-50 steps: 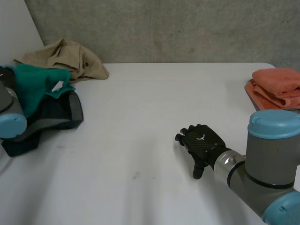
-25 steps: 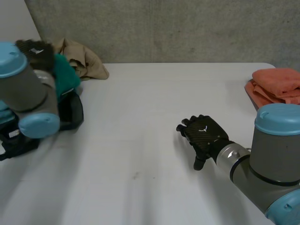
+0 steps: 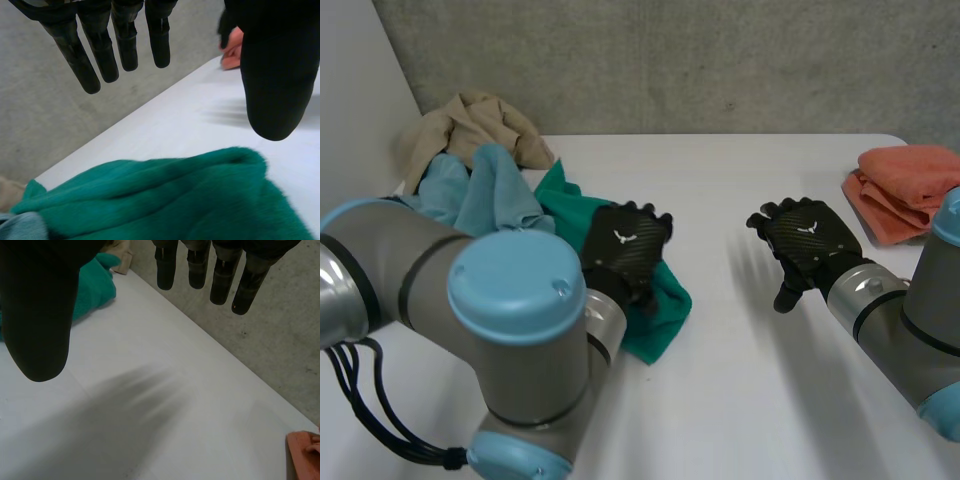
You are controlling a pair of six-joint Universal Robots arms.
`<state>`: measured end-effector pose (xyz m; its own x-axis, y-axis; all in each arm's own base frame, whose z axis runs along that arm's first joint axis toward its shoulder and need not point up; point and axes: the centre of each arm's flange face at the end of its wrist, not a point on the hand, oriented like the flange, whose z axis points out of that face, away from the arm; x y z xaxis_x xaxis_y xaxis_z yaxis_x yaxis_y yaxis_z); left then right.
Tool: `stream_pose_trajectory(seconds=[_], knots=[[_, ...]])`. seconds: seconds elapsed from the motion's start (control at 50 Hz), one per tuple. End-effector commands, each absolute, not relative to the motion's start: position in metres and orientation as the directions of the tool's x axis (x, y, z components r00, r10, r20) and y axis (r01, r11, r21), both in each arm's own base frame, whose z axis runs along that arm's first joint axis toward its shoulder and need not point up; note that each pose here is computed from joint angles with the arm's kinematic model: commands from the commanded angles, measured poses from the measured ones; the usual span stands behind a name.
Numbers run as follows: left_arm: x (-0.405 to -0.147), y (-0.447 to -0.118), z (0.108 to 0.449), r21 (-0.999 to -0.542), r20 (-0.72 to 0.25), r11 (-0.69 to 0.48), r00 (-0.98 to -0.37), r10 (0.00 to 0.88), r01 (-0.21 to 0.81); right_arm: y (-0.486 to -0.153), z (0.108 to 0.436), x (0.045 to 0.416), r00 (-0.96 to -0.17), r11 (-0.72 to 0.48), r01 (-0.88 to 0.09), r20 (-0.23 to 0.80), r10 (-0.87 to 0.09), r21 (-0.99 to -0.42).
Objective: Fold the laundry.
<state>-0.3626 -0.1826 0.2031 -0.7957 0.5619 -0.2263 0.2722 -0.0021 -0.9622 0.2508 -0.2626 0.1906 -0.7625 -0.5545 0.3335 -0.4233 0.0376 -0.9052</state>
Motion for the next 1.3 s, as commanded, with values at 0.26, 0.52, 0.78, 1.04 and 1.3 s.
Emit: stream_pose_trajectory(seconds=[0.26,0.52,0.78,1.04,1.3], knots=[[-0.252,-0.297,0.223,-0.934,-0.320,0.101,-0.926,0.199,0.344,-0.243,0.201,0.273,-0.688,0.015,-0.412,0.300,-0.660,-0.911],[-0.218,-0.364,0.180,-0.887,-0.410,0.180,-0.905,0.117,0.425,-0.228,0.180,0.333,-0.591,0.010,-0.390,0.241,-0.770,-0.921],[-0.226,-0.393,0.153,-0.867,-0.448,0.162,-0.880,0.159,0.471,-0.236,0.141,0.373,-0.554,-0.028,-0.447,0.301,-0.776,-0.894],[-0.178,-0.430,0.231,-0.880,-0.460,-0.015,-0.862,-0.212,0.474,-0.236,0.149,0.374,-0.513,-0.106,-0.484,0.379,-0.770,-0.869],[-0.144,-0.434,0.230,-0.820,-0.551,0.014,-0.781,-0.294,0.573,-0.203,0.203,0.318,-0.416,-0.121,-0.558,0.403,-0.815,-0.821]])
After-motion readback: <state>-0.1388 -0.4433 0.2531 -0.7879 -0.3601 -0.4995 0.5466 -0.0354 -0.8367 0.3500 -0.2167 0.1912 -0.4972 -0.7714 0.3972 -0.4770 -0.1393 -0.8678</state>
